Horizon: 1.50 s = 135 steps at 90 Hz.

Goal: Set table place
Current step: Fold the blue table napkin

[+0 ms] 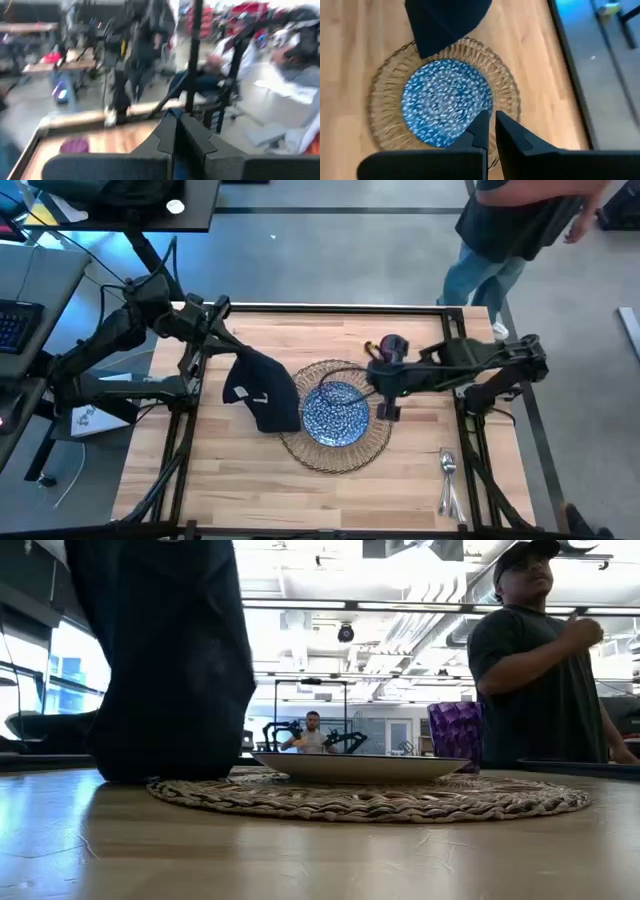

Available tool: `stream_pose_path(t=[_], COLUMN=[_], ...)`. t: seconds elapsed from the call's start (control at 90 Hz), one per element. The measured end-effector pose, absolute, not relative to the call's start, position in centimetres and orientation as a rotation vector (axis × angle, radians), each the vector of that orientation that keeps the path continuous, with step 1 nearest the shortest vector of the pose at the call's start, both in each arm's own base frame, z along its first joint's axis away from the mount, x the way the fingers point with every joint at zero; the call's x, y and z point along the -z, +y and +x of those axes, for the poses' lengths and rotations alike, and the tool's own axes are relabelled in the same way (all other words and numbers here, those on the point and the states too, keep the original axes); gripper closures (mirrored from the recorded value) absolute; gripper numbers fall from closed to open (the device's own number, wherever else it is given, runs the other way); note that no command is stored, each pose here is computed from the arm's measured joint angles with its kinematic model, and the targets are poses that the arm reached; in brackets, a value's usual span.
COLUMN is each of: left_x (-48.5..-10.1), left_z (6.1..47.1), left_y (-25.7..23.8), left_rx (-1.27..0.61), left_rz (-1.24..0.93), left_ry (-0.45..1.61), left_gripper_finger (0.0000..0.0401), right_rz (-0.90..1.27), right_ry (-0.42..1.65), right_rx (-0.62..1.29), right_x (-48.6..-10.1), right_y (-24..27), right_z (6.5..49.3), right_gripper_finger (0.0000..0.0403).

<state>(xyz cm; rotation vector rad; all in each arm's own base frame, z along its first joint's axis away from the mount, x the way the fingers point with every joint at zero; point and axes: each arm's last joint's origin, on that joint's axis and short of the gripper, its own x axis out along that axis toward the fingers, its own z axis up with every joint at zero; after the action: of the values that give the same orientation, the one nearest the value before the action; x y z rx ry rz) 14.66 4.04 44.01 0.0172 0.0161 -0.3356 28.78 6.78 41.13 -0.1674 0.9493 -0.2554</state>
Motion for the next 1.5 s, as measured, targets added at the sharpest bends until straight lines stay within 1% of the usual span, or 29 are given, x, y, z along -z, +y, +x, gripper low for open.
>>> stream_pose_path(t=[0.1,0.178,0.256,0.5,0.589,0.678,0.756,0.867,0.967,1.067,1.133,1.267,1.389,1.5], left_x=[-44.4,-44.3,-44.2,-43.3,-43.0,-42.3,-41.5,-40.4,-39.9,-39.7,-39.9,-40.9,-42.0,-43.4], left_z=[16.4,17.7,18.7,20.5,21.0,21.3,21.2,21.1,21.2,21.1,20.9,19.8,17.7,15.7], left_y=[4.1,4.3,4.4,3.7,3.1,2.3,1.8,1.3,1.0,0.5,0.3,0.1,0.1,0.0], left_rx=[0.370,0.388,0.415,0.631,0.727,0.799,0.817,0.777,0.735,0.757,0.755,0.678,0.660,0.618], left_rz=[-0.009,-0.055,-0.094,-0.128,-0.111,-0.087,-0.058,-0.025,-0.005,-0.005,0.005,0.039,0.070,0.120], left_ry=[-0.036,-0.043,-0.046,0.008,0.027,0.064,0.108,0.187,0.232,0.250,0.240,0.190,0.127,0.029], left_gripper_finger=[0.0401,0.0401,0.0401,0.0401,0.0401,0.0401,0.0401,0.0401,0.0401,0.0401,0.0401,0.0401,0.0401,0.0401], right_rz=[-0.228,-0.257,-0.292,-0.299,-0.309,-0.310,-0.307,-0.296,-0.298,-0.306,-0.308,-0.298,-0.344,-0.355], right_ry=[0.932,0.913,0.880,0.741,0.692,0.651,0.636,0.656,0.664,0.673,0.685,0.722,0.840,0.903], right_rx=[0.264,0.248,0.224,0.055,-0.022,-0.109,-0.170,-0.221,-0.225,-0.227,-0.193,-0.128,-0.062,-0.006], right_x=[-40.5,-39.9,-39.6,-39.3,-39.0,-38.5,-37.7,-36.1,-34.6,-33.4,-32.9,-31.9,-30.8,-30.9], right_y=[7.1,7.2,7.2,6.9,7.0,7.4,7.8,8.3,8.5,8.7,8.7,8.7,8.9,8.8], right_z=[30.1,31.5,32.7,36.0,37.2,38.4,39.4,40.6,41.9,42.8,43.1,43.6,42.9,41.9], right_gripper_finger=[0.0399,0.0383,0.0356,0.0257,0.0231,0.0215,0.0208,0.0206,0.0206,0.0206,0.0206,0.0206,0.0206,0.0206])
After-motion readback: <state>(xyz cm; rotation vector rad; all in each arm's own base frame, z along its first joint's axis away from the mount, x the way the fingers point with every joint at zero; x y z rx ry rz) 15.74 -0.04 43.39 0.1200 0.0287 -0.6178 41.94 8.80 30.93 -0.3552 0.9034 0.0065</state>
